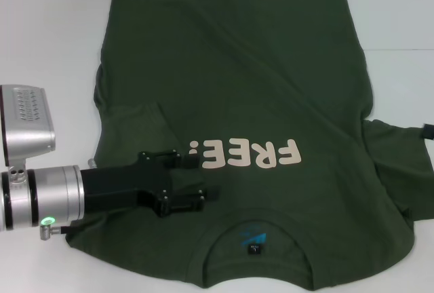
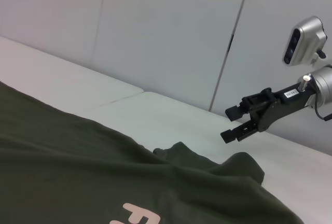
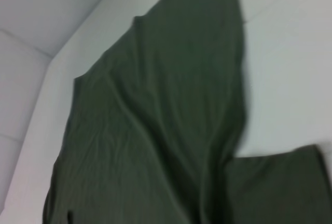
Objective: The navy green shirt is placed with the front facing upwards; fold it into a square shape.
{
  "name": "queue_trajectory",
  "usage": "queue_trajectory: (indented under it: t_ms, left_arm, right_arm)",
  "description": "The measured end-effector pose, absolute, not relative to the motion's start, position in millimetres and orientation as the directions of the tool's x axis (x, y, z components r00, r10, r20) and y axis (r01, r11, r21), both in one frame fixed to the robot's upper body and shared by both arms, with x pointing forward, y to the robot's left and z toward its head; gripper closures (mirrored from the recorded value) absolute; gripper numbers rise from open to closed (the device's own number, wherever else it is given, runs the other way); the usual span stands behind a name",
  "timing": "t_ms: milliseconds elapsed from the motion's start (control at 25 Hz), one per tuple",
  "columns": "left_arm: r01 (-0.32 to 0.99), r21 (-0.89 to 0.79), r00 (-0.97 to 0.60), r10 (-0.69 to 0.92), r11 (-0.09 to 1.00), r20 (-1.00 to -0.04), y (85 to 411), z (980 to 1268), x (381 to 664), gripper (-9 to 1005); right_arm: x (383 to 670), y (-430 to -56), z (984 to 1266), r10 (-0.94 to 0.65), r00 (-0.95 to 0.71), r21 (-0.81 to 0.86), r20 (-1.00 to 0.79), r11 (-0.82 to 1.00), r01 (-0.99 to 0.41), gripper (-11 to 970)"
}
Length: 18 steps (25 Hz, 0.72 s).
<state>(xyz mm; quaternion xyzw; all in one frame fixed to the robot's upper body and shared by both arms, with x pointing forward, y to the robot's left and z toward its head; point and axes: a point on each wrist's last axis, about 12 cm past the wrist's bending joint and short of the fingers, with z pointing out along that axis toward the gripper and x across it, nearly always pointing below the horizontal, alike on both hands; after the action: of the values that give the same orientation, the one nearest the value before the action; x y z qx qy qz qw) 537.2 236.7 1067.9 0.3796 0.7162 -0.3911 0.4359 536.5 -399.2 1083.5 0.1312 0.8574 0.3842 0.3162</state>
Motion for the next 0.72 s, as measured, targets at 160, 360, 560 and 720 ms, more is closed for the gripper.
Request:
queue_trajectory:
  t_ms: [160,360,560,720]
  left_arm:
    - [0.886,-0.233,-0.334,0.203,0.401,-0.920,235.2,1067.9,537.4,231]
    - [0.894,-0.240,-0.334,0.205,0.377,-0.920,232.5,1069.1,536.1,231]
    - [0.896,-0.241,-0.333,0.205,0.374,-0.920,232.0,1069.7,536.3,230]
    - [0.895,-0.243,-0.335,0.205,0.373,-0.920,231.8,1069.4,536.1,230]
  right_arm:
    - [522.6,-412.3,1078.6,0.503,-0.752,0.744,-0.426,0.667,0.025,162]
    - [511.9,-418.6,1074.7,0.513,-0.754,0.746,-0.410,0.664,0.046,170]
    - [507.2,-419.7,1069.1,0.496,-0.769,0.726,-0.403,0.685,0.061,178]
    - [506.9,-416.0,1064.6,0.487,-0.775,0.721,-0.402,0.690,0.060,185]
